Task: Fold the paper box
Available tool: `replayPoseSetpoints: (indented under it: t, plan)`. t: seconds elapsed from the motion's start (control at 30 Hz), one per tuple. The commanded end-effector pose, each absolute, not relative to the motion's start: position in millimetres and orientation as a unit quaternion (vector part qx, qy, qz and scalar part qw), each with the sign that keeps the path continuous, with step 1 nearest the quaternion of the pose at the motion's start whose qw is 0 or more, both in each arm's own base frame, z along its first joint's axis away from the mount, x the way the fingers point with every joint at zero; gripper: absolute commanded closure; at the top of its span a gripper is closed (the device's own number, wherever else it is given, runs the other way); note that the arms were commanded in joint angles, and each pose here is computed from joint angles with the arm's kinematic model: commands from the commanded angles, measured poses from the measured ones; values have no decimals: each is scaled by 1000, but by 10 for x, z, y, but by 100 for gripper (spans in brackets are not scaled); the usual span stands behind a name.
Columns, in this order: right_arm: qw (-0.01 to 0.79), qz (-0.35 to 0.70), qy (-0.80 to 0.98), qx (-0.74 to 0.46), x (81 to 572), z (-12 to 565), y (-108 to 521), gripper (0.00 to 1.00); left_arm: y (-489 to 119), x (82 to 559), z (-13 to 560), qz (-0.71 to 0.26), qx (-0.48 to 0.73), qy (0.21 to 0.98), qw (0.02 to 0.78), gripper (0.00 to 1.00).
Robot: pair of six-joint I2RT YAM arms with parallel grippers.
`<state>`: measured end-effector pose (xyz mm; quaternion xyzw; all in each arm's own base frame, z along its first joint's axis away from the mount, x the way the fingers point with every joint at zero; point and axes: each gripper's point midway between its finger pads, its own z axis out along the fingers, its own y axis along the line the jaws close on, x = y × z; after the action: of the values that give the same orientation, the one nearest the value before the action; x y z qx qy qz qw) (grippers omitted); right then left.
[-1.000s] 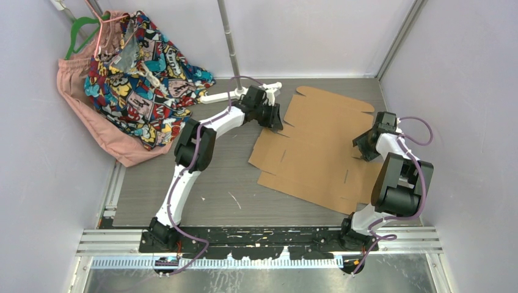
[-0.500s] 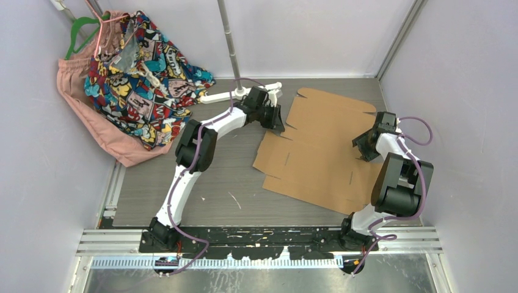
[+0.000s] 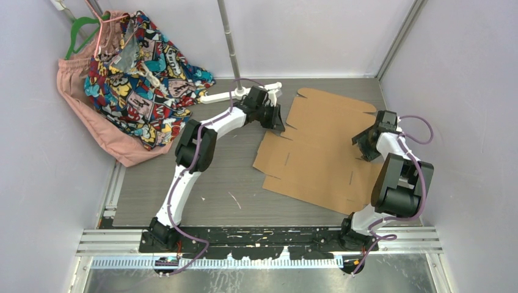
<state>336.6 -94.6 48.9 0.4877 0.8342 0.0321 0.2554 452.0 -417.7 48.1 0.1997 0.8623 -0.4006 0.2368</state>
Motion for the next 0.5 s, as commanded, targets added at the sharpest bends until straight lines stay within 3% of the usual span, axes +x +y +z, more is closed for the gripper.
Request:
replayPoseSetpoints:
  t: [0.0,0.17,0.3,0.47]
  plan:
    - [323,42,823,465,3604,914,-1019,36,-4062,4690,1142,-416,197,840,286,80]
    - [383,19,808,448,3632,1104,-1166,29,-3747,4817,1194,-405,171,848,295,78]
    - [404,6,803,438,3658,1159,-1250,29,-3627,4848,1156,-388,169,856,297,75]
    - [393,-20,807,440,3641,1071,-1365,31,-3488,4855,1089,-386,158,862,288,63]
